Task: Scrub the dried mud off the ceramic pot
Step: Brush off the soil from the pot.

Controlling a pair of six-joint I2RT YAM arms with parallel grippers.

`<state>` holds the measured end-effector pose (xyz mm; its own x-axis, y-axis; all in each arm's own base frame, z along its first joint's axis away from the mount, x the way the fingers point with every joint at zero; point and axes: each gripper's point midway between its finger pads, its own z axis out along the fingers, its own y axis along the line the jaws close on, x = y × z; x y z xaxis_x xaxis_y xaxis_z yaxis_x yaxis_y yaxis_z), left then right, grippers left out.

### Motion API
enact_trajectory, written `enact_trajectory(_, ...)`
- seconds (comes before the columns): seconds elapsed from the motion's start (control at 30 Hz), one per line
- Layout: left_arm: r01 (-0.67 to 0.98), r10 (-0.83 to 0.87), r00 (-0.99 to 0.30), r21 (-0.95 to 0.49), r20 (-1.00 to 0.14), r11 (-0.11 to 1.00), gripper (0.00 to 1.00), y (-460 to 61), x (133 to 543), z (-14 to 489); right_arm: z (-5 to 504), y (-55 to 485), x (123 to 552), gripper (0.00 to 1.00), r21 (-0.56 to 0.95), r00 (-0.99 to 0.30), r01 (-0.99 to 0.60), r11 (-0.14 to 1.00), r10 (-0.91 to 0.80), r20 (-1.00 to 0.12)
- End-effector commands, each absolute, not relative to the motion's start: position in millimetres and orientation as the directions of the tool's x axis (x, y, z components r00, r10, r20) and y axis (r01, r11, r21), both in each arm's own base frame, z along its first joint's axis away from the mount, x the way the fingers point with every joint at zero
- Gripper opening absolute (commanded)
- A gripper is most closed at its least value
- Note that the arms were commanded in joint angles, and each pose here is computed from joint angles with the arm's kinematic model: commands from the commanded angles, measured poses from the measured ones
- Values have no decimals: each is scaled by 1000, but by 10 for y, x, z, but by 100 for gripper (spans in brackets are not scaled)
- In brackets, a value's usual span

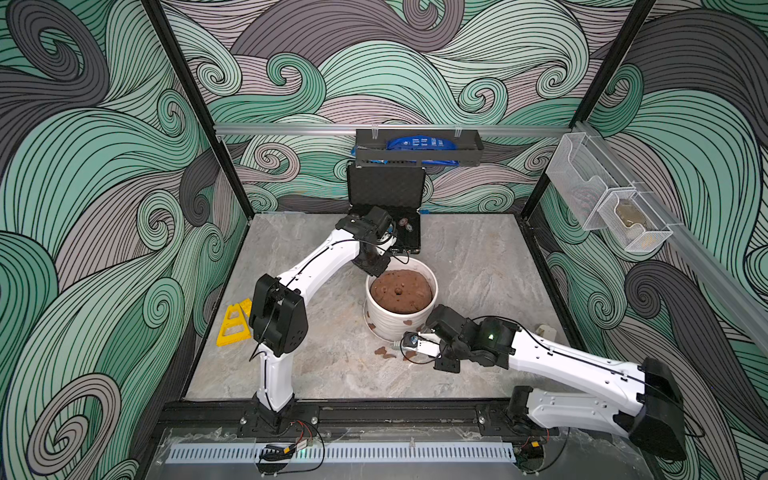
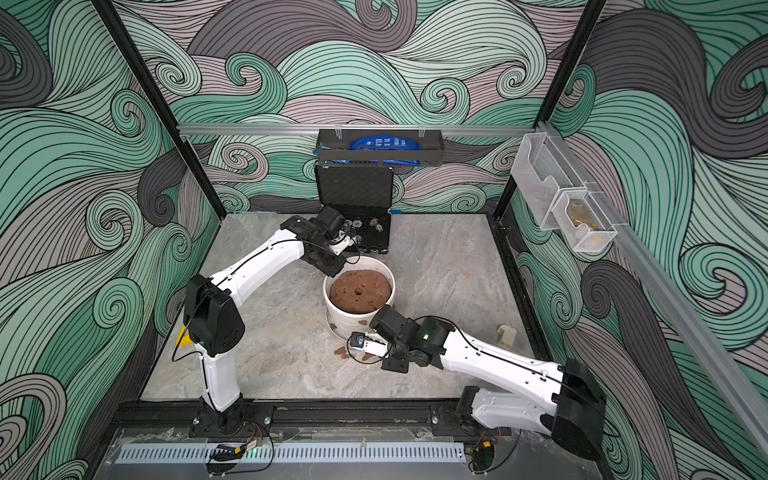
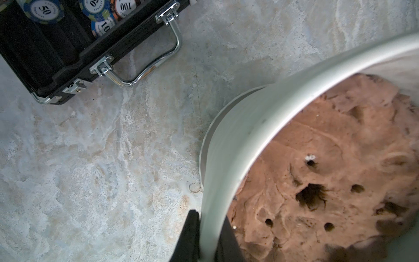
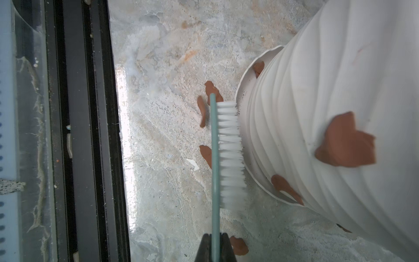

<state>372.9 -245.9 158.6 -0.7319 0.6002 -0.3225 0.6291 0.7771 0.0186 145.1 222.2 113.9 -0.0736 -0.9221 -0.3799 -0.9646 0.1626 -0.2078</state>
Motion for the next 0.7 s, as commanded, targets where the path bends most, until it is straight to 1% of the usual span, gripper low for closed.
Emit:
enact_trajectory(0.0,698,657,-671,6,-345,716,14,-2559,3766,1632,1345,2259,1442,0,-201,-68,-965,168,-901,-428)
enact_trajectory(0.13,710,668,-664,-2,-336,704,15,-2565,3763,1586,1609,2357,1496,0,-211,-64,-957,201,-851,-521)
enact_trajectory(0.27,716,672,-659,-9,-338,698,15,-2584,3766,1574,1744,2354,1569,0,-217,-73,-948,234,-820,-567)
enact_trajectory(0.67,724,677,-654,-20,-337,690,15,-2598,3750,1579,1716,2194,1775,0,-225,-145,-922,315,-820,-553)
